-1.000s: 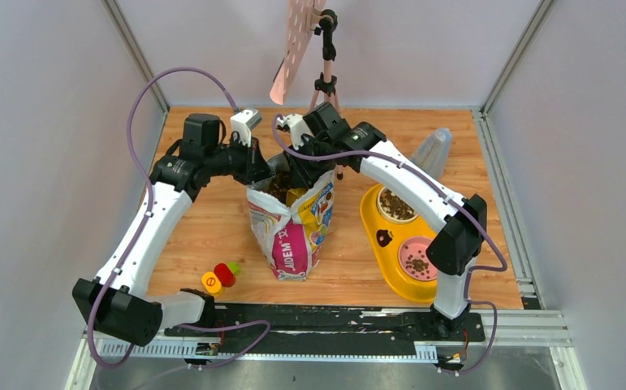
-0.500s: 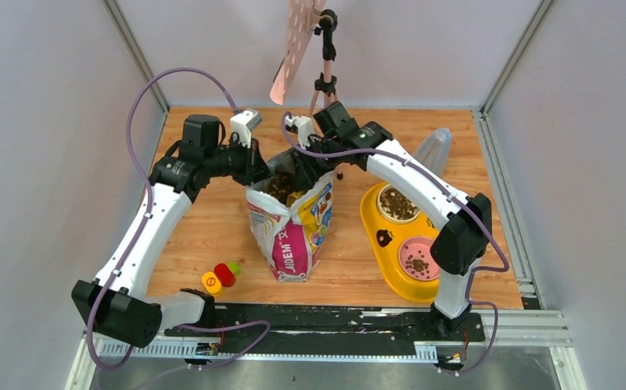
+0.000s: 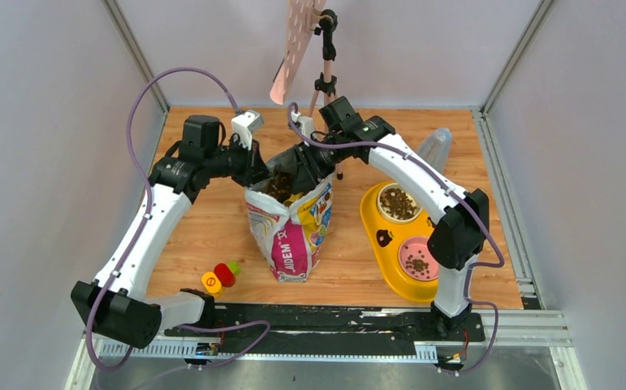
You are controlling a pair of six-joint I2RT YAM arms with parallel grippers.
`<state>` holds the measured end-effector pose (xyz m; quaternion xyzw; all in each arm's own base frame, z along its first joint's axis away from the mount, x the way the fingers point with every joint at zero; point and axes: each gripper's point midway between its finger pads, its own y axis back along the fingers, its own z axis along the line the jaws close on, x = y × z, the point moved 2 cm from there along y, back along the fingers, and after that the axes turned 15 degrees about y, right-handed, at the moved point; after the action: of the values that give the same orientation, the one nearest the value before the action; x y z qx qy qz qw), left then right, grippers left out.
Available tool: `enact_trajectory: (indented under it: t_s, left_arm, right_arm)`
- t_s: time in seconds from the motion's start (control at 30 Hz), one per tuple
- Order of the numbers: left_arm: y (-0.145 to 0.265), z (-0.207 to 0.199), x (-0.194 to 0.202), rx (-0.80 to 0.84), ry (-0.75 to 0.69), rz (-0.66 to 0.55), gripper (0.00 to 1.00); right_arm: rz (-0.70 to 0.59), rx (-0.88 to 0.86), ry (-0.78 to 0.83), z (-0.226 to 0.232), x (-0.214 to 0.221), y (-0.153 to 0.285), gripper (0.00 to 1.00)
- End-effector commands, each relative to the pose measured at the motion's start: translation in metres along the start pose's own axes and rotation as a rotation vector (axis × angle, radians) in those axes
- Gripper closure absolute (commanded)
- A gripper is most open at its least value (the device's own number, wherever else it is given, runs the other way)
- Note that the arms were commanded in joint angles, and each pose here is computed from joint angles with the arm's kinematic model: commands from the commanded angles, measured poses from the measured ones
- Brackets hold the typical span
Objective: Serve the pet food
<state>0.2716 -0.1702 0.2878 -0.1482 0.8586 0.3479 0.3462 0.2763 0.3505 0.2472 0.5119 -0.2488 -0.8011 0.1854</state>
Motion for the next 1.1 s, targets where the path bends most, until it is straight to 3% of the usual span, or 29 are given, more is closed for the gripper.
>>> enact_trajectory:
  t_s: [0.0, 0.27, 0.63, 0.83, 1.07]
  left_arm:
    - [0.031, -0.046, -0.051, 0.131, -0.187, -0.214, 1.0]
    - [0.031, -0.044, -0.047, 0.123, -0.211, -0.184, 1.0]
    - [0.025, -0.015, -0.038, 0.006, -0.352, -0.075, 1.0]
    - [0.029, -0.01, -0.037, -0.036, -0.365, -0.039, 1.0]
    - [0.034, -0.016, -0.052, -0.04, -0.388, -0.066, 1.0]
  right_arm:
    - [-0.074, -0.118, -0.091, 0.021, -0.024, 0.022, 1.0]
    - [-0.149, -0.215, -0.225, 0.009, -0.032, 0.047, 1.0]
    - [-0.255, -0.281, -0.462, -0.028, -0.043, 0.087, 1.0]
    - [-0.345, -0.203, -0.517, -0.055, -0.058, 0.116, 1.0]
    - [-0.379, -0.044, -0.484, -0.055, -0.067, 0.12, 1.0]
